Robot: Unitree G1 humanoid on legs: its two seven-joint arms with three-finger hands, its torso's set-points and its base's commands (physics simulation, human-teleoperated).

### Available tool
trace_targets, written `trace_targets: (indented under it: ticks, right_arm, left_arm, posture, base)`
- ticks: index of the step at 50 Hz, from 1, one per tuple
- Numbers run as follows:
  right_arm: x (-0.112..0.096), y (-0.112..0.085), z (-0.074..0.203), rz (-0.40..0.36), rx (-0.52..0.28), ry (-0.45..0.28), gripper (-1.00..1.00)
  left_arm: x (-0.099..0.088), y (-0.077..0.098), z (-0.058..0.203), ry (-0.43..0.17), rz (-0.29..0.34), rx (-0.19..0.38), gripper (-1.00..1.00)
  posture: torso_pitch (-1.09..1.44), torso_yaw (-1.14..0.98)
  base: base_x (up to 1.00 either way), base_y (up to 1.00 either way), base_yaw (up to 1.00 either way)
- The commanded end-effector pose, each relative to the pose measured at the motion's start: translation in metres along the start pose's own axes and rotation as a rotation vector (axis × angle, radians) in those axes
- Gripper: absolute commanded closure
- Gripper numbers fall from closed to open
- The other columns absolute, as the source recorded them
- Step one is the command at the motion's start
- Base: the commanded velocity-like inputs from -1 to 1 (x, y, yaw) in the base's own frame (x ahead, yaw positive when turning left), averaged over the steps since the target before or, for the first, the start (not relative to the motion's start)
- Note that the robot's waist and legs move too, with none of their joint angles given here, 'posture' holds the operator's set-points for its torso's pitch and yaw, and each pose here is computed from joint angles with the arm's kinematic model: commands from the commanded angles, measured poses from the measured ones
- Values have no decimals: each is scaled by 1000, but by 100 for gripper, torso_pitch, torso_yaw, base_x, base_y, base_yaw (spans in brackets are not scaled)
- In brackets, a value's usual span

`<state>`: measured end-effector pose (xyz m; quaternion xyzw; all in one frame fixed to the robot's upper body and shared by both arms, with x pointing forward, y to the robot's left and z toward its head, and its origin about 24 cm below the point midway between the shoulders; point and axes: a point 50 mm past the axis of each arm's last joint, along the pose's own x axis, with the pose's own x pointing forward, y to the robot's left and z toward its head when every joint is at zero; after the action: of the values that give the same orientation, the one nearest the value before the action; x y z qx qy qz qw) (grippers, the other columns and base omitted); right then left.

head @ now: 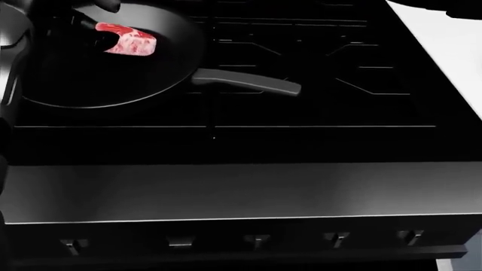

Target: Pick the pork loin from the pan and place it on the plate.

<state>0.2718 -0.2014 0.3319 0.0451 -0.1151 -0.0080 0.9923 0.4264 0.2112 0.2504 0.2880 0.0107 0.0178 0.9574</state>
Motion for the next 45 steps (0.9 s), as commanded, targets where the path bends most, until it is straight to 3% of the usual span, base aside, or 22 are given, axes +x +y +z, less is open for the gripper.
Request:
trace_targets:
  ticks: [1, 12, 18, 29, 45]
  right_arm:
    - [-3, -1, 15, -7, 11, -76, -100]
    - [-4, -2, 18, -10, 12, -80, -100]
    - [-4, -2, 18, -10, 12, -81, -100]
    - [-5, -3, 23, -16, 8, -80, -100]
    - [-3, -9, 29, -58, -43, -47, -100]
  left_arm:
    - [-6, 27, 47, -182, 105, -13, 35]
    - [-11, 40, 68, -236, 148, -43, 40]
    - [-14, 46, 78, -262, 167, -56, 62]
    - [-20, 60, 100, -311, 199, -81, 73]
    - [-26, 71, 118, -351, 223, -109, 74]
  posture:
    - [0, 0]
    - [0, 0]
    - [0, 0]
    - [0, 0]
    - [0, 0]
  base:
    - [0, 0, 0]
    - [0, 0, 0]
    - [0, 0, 0]
    - [0, 0, 0]
    - [0, -4, 0]
